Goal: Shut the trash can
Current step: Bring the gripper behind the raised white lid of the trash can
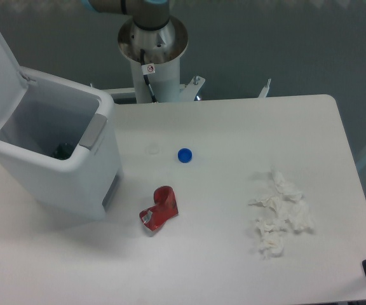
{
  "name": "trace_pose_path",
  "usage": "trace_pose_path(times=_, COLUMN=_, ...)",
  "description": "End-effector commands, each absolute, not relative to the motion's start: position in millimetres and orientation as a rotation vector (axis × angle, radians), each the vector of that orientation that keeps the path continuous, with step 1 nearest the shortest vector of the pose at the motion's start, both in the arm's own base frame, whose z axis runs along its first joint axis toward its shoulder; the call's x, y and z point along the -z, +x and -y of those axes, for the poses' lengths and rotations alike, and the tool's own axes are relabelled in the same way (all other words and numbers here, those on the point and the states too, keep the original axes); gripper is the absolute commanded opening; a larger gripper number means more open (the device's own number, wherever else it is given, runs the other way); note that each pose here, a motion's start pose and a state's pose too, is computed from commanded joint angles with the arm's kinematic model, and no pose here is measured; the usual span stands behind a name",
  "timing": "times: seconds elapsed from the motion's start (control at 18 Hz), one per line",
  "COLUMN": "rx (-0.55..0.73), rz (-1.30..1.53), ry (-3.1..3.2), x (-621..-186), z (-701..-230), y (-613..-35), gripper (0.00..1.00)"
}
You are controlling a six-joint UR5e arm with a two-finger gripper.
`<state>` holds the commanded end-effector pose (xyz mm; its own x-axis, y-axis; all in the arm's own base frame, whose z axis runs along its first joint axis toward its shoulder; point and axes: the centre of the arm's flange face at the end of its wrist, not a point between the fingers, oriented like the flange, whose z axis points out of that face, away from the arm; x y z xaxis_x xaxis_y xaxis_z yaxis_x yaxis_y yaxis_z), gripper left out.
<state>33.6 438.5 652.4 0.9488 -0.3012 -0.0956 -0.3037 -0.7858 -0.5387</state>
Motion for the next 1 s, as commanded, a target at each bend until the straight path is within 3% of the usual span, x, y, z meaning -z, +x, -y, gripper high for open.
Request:
trace_pose_path(times=0.22, rx=-0.094, rz=-0.371, ry=-2.565, x=-651, z=-438, y=25, gripper=0.00)
trace_pose_path(times=1.0, rx=-0.180, rz=-0.263, ry=-2.621, x=-639, z=-454, y=-16, gripper=0.00)
